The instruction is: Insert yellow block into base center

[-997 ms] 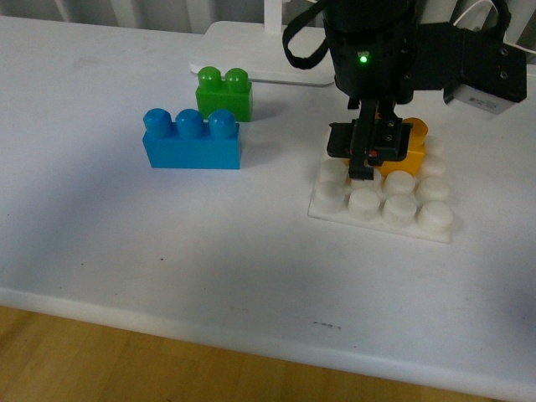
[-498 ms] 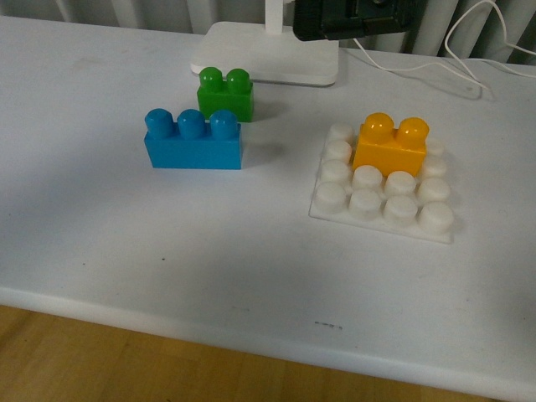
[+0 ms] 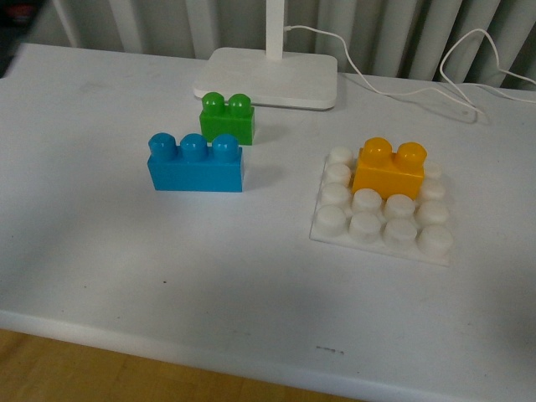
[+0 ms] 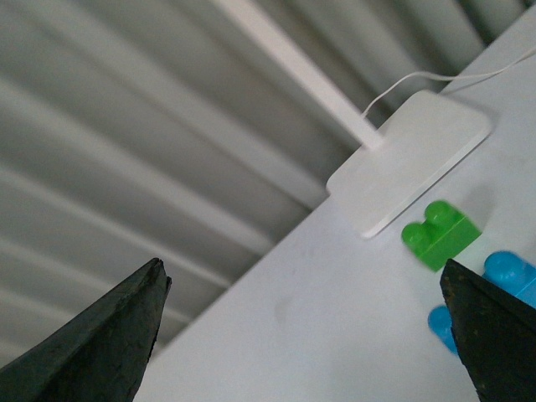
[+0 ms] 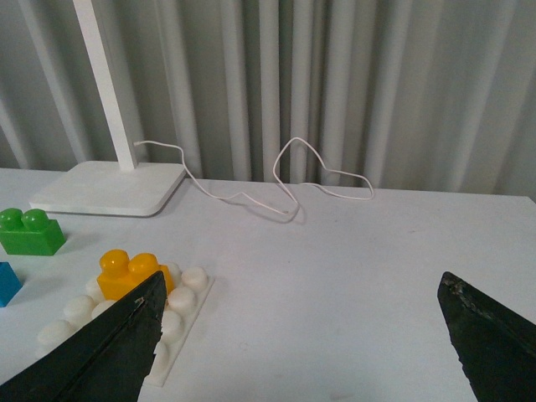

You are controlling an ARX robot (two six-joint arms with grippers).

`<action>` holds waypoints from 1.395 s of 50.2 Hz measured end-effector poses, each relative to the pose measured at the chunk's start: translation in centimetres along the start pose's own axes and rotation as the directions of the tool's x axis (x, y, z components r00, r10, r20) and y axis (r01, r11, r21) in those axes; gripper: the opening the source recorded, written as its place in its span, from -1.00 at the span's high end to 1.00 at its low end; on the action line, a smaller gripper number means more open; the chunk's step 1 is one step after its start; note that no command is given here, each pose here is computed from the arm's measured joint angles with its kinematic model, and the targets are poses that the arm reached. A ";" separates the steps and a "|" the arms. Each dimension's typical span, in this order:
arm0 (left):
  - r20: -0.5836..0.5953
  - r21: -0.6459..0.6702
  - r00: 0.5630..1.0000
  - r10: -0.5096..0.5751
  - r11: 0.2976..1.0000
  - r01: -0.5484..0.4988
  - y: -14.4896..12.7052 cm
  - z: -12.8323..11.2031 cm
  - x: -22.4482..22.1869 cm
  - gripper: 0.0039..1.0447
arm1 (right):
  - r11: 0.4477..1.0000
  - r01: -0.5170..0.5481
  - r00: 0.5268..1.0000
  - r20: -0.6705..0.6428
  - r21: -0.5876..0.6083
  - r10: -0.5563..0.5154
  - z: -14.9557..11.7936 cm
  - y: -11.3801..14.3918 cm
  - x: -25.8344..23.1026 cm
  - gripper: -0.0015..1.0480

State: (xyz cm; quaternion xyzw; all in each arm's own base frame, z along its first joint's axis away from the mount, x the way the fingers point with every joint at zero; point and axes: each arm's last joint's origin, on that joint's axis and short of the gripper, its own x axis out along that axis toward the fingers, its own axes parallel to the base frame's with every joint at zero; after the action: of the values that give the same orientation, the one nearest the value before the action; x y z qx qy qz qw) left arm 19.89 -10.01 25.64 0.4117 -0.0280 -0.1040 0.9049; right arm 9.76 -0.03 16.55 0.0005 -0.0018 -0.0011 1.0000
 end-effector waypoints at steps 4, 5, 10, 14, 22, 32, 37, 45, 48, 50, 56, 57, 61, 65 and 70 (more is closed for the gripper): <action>-0.047 -0.124 0.998 0.042 0.991 -0.048 0.3 -1.6 -1.7 -0.88 | 1.000 0.000 1.000 0.000 0.000 0.000 0.0 0.0 0.0 -0.82; -0.067 -0.187 0.996 0.056 0.980 -0.068 0.3 -2.2 -2.5 -0.88 | 1.000 0.000 1.000 0.000 0.000 0.000 0.0 0.0 0.0 -0.82; -0.080 -0.390 0.992 0.096 0.913 -0.119 0.5 -3.1 -3.8 -0.88 | 1.000 0.000 1.000 0.000 0.000 0.000 0.0 0.0 0.0 -0.82; -0.091 -0.467 0.990 0.109 0.873 -0.139 0.4 -3.2 -3.8 -0.84 | 1.000 0.000 1.000 0.000 0.000 0.000 0.0 0.0 0.0 -0.82; -0.130 -0.677 0.980 0.150 0.709 -0.198 0.1 -5.6 -5.2 -0.26 | 1.000 0.000 1.000 0.000 0.000 0.000 0.0 0.0 0.0 -0.82; -0.132 -0.727 0.979 0.158 0.656 -0.204 -0.3 -8.0 -6.8 0.44 | 1.000 -0.001 1.000 0.000 0.000 0.001 0.0 0.0 0.0 -0.82; -0.130 -0.730 0.979 0.154 0.654 -0.200 -0.5 -8.7 -7.3 0.75 | 1.000 0.000 1.000 0.000 0.000 0.000 0.0 0.0 0.0 -0.82; -0.136 -0.736 0.978 0.160 0.644 -0.208 -0.8 -10.0 -8.4 0.93 | 1.000 -0.001 1.000 0.000 0.000 0.001 0.0 0.0 0.0 -0.82; -0.135 -0.737 0.978 0.160 0.643 -0.207 -0.9 -10.3 -8.7 0.93 | 1.000 0.000 1.000 0.000 0.000 0.000 0.0 0.0 0.0 -0.82; -0.112 -0.742 0.984 0.140 0.647 -0.177 -0.8 -10.7 -8.9 0.93 | 1.000 0.000 1.000 0.000 0.000 0.000 0.0 0.0 0.0 -0.82; -0.139 -0.739 0.976 0.166 0.639 -0.214 -0.7 -11.4 -9.5 0.93 | 1.000 0.000 1.000 0.000 0.000 0.000 0.0 0.0 0.0 -0.82; -0.137 -0.740 0.977 0.164 0.639 -0.211 -0.8 -11.5 -9.5 0.93 | 1.000 0.000 1.000 0.000 0.000 0.000 0.0 0.0 0.0 -0.82; -0.136 -0.740 0.977 0.162 0.639 -0.209 -1.0 -11.5 -9.7 0.93 | 1.000 0.000 1.000 0.000 0.000 0.000 0.0 0.0 0.0 -0.82; -0.131 -0.740 0.977 0.168 0.639 -0.209 -1.2 -11.7 -9.9 0.93 | 1.000 0.000 1.000 0.000 0.000 0.000 0.0 0.0 0.0 -0.82; -0.128 -0.740 0.976 0.175 0.638 -0.212 -1.5 -11.9 -10.1 0.93 | 1.000 0.000 1.000 0.000 0.000 0.000 0.0 0.0 0.0 -0.82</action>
State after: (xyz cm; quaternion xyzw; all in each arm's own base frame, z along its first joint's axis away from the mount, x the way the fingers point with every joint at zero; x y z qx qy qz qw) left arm 11.45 -0.02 17.05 -0.0007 -0.0062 0.0002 1.0000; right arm 9.76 -0.03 16.55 0.0005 -0.0018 -0.0010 1.0000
